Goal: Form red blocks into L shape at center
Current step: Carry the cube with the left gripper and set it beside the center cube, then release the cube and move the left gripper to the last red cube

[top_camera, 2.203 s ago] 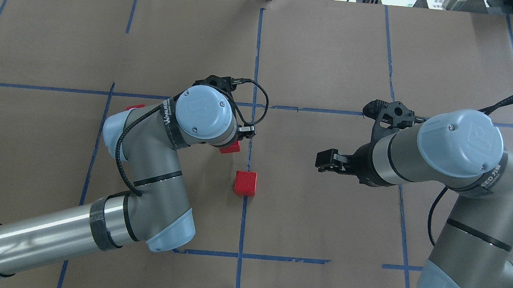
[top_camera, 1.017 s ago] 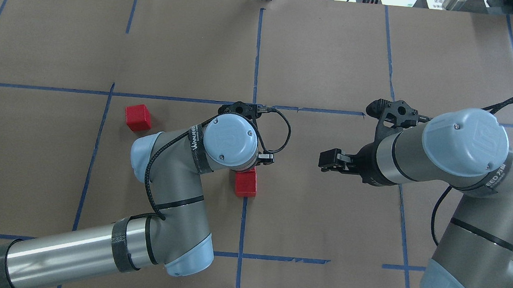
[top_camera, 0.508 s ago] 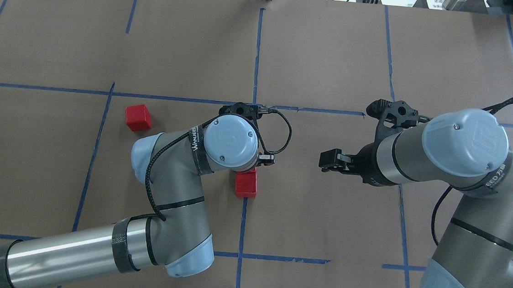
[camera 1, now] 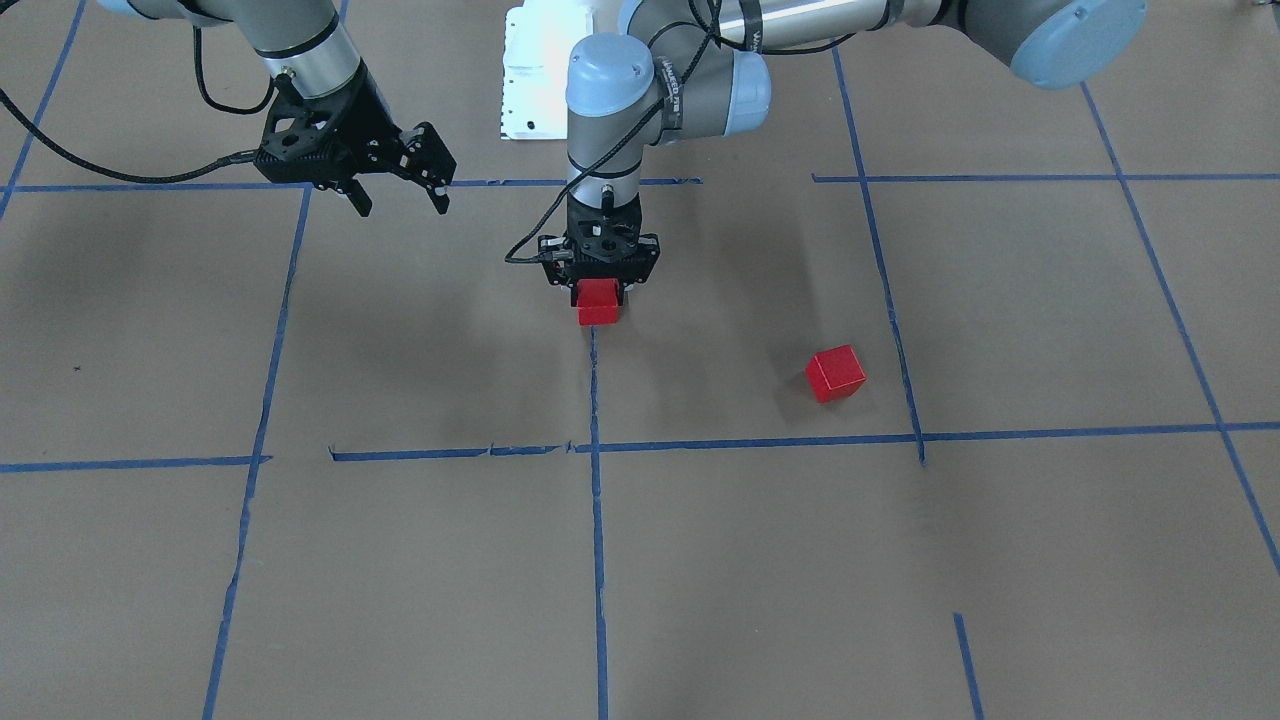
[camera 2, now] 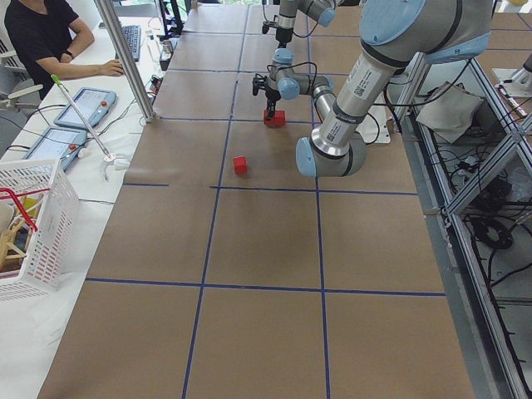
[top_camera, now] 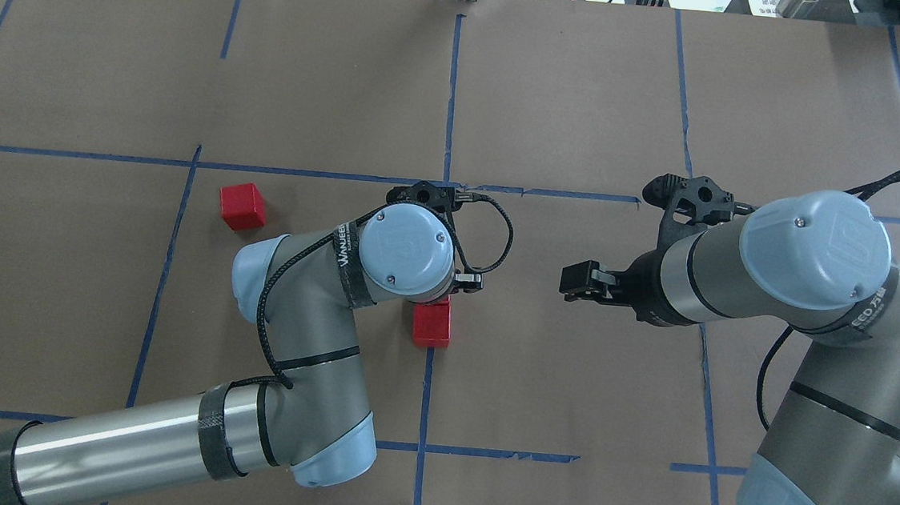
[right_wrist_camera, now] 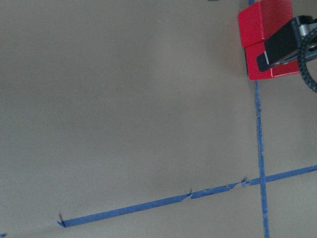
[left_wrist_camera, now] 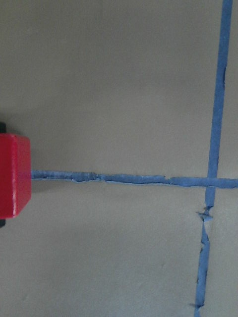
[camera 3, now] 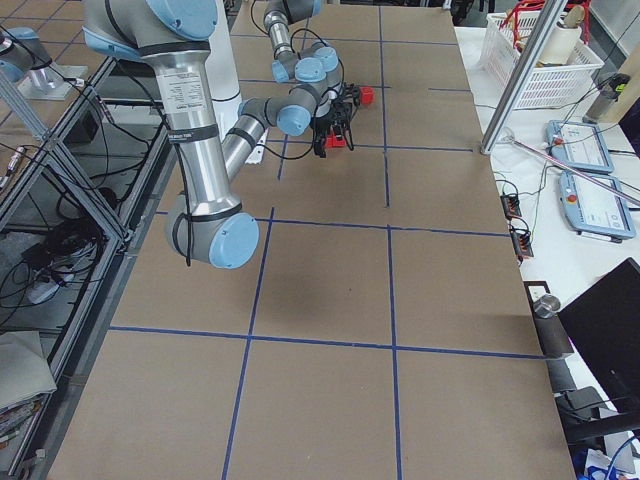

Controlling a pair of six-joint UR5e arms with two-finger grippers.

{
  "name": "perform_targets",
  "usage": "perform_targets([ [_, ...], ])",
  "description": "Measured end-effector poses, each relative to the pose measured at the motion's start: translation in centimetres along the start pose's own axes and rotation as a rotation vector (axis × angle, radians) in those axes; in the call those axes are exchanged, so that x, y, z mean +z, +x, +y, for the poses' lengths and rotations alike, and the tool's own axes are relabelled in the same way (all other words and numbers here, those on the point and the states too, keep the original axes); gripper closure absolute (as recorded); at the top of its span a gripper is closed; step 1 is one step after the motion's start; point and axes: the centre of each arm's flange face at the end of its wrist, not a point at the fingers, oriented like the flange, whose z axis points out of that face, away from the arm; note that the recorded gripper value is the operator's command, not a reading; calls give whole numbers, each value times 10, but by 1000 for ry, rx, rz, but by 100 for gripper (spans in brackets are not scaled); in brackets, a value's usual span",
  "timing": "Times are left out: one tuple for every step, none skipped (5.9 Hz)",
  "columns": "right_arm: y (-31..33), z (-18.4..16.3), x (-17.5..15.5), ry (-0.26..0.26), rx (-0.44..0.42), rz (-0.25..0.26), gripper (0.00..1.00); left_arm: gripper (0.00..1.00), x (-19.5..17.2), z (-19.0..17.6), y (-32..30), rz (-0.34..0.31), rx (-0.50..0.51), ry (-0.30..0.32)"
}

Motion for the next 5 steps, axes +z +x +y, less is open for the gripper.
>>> perform_targets([
  [0, 0, 0, 0, 0, 1, 0, 77, 0, 0, 0, 0, 2, 1],
  [0, 0, 1, 0, 0, 1, 0, 69, 0, 0, 1, 1, 3, 0],
  [0, 0, 1, 0, 1, 1, 0, 17, 0, 2, 1, 1, 4, -2],
  [1, 0, 1, 0, 1, 3, 0, 0, 1, 4, 2, 1, 6, -4],
  [1, 0, 2, 0, 2, 5, 0, 0, 2, 8, 3, 0, 7, -5],
])
